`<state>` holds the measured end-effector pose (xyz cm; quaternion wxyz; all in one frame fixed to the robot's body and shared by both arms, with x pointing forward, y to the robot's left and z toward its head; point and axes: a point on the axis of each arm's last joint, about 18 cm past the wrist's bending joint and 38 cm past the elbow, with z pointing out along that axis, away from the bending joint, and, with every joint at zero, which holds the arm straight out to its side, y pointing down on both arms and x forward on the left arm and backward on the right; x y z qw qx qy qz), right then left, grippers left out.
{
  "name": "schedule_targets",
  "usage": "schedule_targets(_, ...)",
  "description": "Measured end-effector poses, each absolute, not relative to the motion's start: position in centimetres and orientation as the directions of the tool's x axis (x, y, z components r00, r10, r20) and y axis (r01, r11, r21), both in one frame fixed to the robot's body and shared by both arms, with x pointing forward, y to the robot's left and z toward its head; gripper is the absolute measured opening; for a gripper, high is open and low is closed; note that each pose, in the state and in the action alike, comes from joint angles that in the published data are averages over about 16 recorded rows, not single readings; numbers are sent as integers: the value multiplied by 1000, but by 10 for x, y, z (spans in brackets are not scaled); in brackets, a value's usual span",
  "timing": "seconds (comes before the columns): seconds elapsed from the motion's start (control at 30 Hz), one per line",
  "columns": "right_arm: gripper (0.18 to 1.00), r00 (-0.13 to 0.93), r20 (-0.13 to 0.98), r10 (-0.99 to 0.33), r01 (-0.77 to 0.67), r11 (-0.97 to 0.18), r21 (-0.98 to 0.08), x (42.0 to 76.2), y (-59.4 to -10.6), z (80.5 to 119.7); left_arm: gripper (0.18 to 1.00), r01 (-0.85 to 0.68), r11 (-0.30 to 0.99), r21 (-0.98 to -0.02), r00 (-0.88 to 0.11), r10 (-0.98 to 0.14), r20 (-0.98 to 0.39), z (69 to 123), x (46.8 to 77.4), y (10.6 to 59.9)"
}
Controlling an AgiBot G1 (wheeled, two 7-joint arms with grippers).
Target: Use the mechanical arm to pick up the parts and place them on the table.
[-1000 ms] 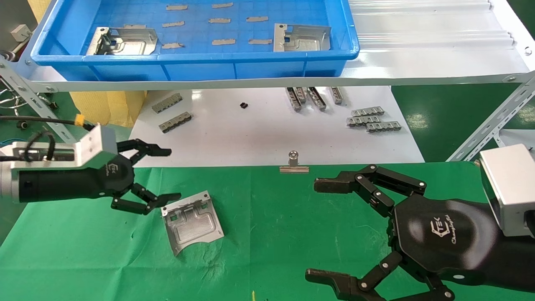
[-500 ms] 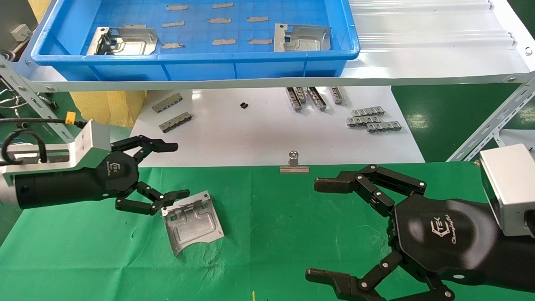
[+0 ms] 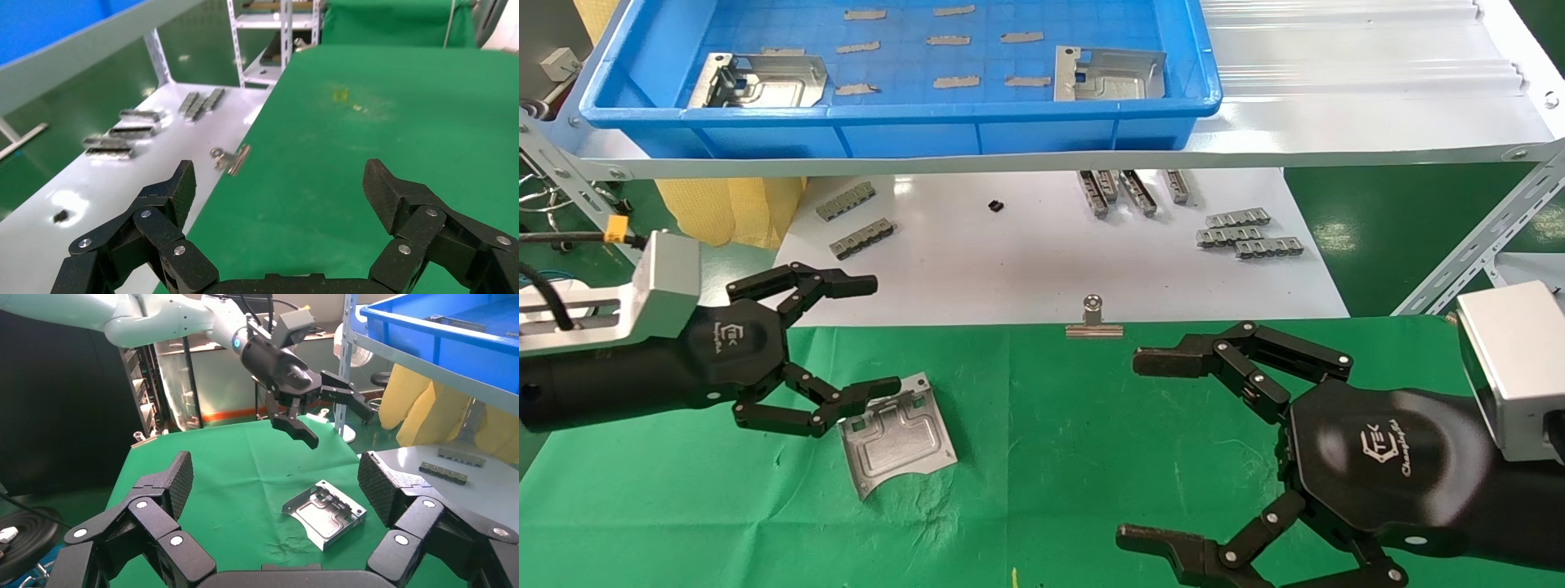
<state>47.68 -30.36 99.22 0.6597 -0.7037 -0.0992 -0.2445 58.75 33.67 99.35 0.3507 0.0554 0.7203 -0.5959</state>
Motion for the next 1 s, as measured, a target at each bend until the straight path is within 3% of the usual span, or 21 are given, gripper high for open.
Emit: schedule_targets(1.0,1000,861,475,-183,462,-110,-880,477,-304,992,1001,471,115,-875,-856,-183,-485,992,478,301)
